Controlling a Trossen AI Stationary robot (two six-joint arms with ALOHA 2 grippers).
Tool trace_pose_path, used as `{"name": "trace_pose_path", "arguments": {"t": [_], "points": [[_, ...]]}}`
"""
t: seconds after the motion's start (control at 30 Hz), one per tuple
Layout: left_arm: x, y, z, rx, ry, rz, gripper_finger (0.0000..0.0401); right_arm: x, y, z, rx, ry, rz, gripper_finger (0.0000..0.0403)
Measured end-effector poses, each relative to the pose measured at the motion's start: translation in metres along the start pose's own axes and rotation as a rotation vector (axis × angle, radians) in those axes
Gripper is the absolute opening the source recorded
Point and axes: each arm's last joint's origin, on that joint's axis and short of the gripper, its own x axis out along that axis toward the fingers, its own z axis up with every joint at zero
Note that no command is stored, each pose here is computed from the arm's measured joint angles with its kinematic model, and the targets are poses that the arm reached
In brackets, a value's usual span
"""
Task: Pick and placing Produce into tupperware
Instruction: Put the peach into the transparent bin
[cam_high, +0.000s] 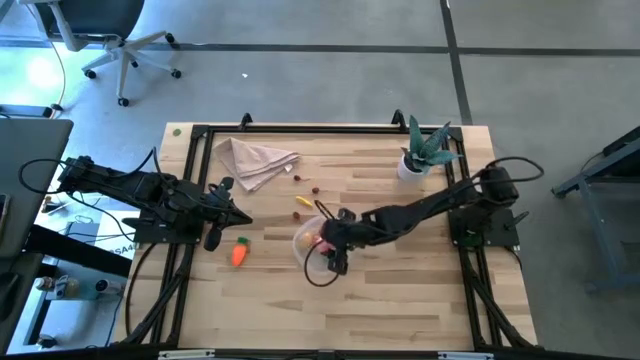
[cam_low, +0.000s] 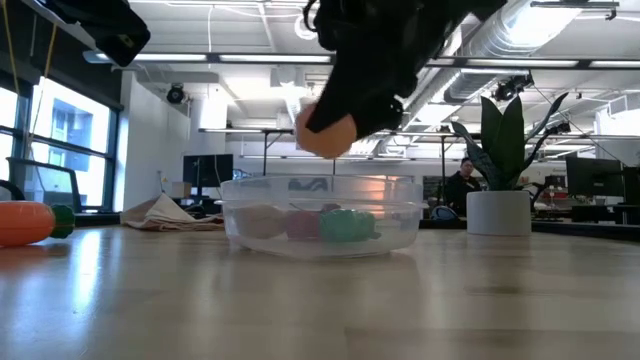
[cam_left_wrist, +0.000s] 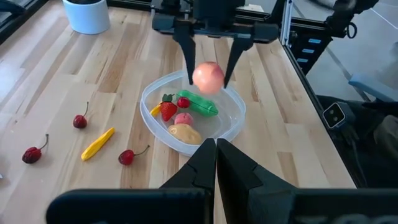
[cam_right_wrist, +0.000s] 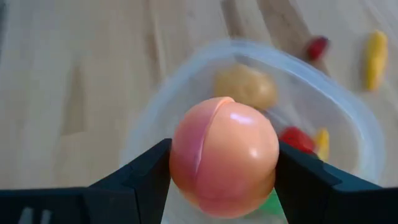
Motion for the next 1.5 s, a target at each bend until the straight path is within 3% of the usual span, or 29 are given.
{"name": "trace_pose_path", "arguments": {"t": [0.23,0.5,1.5], "points": [[0.0,0.0,0.0,0.0,-0.001,0.0,0.0005,0.01,-0.008,0.004,-0.04,-0.045,0.022,0.0229],[0.0,0.0,0.0,0.0,0.0,0.0,0.0005,0.04,-0.006,-0.007,-0.075,0.014,0.071,0.0229],[0.0,0.0,0.0,0.0,0.0,0.0,0.0005,0.053,0.003,-0.017,-0.169,0.023,0.059,0.0229]]}}
